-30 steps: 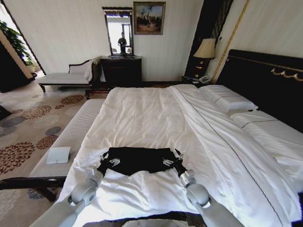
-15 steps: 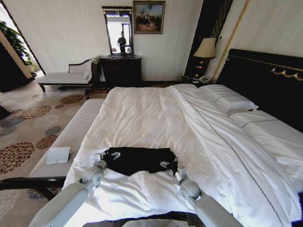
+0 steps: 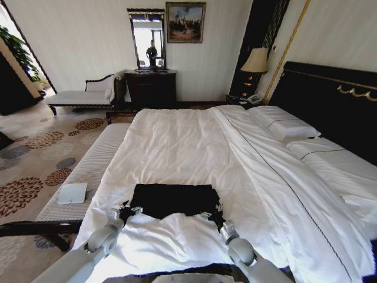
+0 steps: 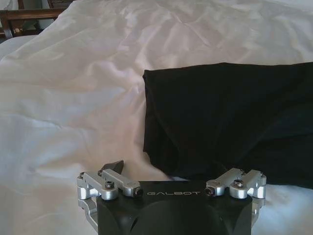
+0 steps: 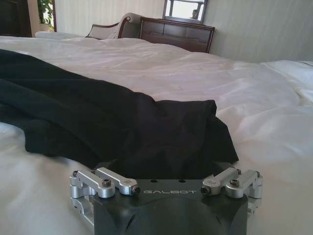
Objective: Fold the clothes on the bed.
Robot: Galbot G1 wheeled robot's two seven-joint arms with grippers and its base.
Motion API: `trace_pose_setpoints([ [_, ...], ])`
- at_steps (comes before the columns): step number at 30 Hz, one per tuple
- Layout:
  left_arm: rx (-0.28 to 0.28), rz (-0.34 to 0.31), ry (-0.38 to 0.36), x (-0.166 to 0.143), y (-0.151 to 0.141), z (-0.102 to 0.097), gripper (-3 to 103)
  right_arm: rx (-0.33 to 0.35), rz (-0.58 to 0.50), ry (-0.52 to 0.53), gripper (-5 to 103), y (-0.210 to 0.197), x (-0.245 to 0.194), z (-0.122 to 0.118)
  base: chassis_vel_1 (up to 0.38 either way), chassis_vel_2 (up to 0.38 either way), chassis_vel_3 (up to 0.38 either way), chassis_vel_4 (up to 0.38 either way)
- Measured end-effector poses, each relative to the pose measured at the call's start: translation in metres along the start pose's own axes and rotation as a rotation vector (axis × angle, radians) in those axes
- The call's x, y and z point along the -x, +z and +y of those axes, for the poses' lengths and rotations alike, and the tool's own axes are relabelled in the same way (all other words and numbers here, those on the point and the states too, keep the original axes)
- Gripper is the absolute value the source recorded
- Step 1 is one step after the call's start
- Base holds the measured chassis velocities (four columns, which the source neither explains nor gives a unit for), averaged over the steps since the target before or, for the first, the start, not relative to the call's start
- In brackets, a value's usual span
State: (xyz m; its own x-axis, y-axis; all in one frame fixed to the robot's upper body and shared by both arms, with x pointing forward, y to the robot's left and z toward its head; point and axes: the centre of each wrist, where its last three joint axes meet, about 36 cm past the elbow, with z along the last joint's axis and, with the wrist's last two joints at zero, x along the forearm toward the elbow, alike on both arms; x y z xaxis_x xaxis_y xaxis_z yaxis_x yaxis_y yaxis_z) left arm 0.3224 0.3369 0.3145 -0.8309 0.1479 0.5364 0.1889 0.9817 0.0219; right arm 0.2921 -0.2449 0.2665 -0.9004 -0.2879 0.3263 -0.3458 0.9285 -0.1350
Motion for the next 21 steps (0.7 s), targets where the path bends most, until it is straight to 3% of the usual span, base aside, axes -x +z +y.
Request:
trace_pose_setpoints([
  [3,-0.009,-0.023,0.007,-0.006,-0.005,-0.004,100,-0.001,-0.038,0.006,100,-0.013,-0.005,-0.001,0.0,0.0,0.0,0.0],
  [5,-0.03,-0.095,0.01,-0.008,-0.026,-0.009,100,0.048,-0.104,0.03,100,-0.042,-0.002,0.0,0.0,0.0,0.0,0.0],
  [6,-0.03,-0.095,0.01,-0.008,-0.026,-0.009,100,0.048,-0.104,0.03,100,-0.042,-0.002,0.0,0.0,0.0,0.0,0.0],
  [9,-0.062,-0.189,-0.014,-0.002,-0.059,-0.015,100,0.111,-0.135,0.044,100,-0.067,0.012,0.004,0.0,0.0,0.0,0.0],
  [14,-0.097,-0.248,-0.031,0.002,-0.076,-0.031,100,0.13,-0.14,0.054,100,-0.063,0.052,0.021,0.0,0.0,0.0,0.0],
  [16,-0.087,-0.265,-0.036,0.0,-0.074,-0.034,100,0.12,-0.142,0.065,100,-0.058,0.063,0.026,0.0,0.0,0.0,0.0],
  [19,-0.022,-0.366,-0.091,-0.01,-0.057,-0.041,100,0.084,-0.127,0.079,100,-0.037,0.078,0.036,0.0,0.0,0.0,0.0],
  [21,-0.021,-0.386,-0.104,-0.015,-0.054,-0.045,100,0.071,-0.122,0.082,100,-0.03,0.076,0.036,0.0,0.0,0.0,0.0],
])
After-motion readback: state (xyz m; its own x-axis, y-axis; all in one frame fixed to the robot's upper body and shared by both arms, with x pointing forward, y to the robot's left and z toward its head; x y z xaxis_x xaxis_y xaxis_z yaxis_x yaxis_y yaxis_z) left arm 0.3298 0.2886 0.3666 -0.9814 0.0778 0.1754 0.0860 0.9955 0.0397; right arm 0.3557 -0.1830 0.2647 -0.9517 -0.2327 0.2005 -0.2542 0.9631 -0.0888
